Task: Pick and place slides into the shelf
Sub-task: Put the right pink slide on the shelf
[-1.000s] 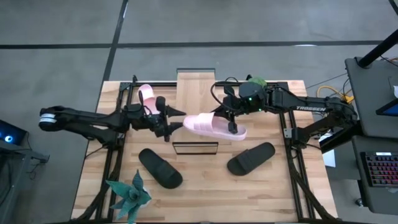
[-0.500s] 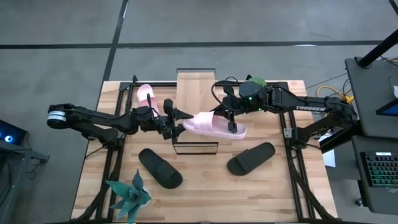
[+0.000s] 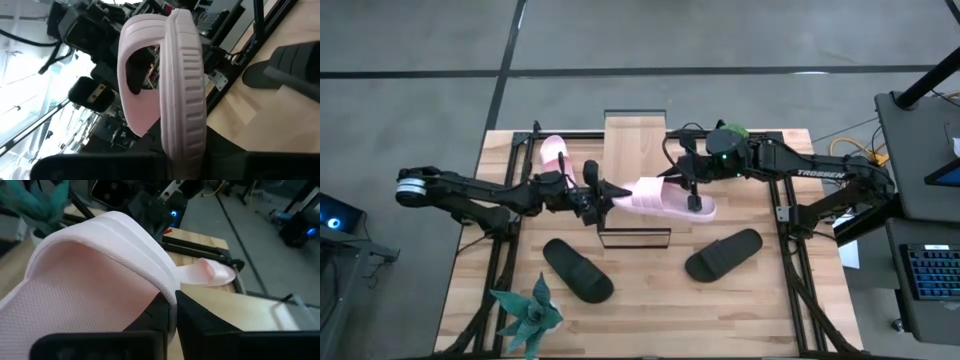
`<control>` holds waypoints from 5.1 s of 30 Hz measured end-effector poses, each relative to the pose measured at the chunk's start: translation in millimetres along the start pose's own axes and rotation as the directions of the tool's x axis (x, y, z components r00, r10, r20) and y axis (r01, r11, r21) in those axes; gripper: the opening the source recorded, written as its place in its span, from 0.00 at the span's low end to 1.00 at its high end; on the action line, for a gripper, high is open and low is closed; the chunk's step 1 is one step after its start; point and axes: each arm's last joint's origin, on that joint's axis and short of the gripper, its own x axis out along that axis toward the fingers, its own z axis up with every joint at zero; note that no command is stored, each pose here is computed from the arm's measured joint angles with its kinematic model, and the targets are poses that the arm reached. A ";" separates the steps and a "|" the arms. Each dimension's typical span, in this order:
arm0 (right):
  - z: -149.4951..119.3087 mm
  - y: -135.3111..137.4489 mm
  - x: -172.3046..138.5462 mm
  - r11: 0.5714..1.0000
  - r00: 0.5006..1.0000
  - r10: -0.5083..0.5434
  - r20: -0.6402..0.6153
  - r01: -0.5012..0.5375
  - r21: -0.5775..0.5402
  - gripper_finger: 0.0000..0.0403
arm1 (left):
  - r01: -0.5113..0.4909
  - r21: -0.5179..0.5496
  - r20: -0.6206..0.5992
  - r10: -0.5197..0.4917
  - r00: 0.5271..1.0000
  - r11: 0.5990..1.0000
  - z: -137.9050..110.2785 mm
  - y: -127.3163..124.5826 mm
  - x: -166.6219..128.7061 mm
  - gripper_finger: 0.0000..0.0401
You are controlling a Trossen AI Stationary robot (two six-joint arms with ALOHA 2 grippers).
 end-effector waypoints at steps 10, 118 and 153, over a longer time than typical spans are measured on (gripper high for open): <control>4.9 -6.6 -6.1 0.952 0.981 -0.177 -0.072 0.153 -0.264 0.34 | -0.043 0.049 -0.104 0.047 0.993 0.998 -3.4 1.5 -5.2 0.03; -41.9 -194.8 135.2 0.403 0.966 0.000 -0.259 -0.237 -0.884 0.02 | -0.380 -0.568 -0.196 0.329 0.924 0.730 19.7 72.7 -151.0 0.57; -62.0 -198.3 143.6 0.442 0.951 -0.085 -0.299 -0.233 -0.866 0.26 | -0.356 -0.555 -0.225 0.276 0.934 0.752 15.5 64.8 -139.0 0.57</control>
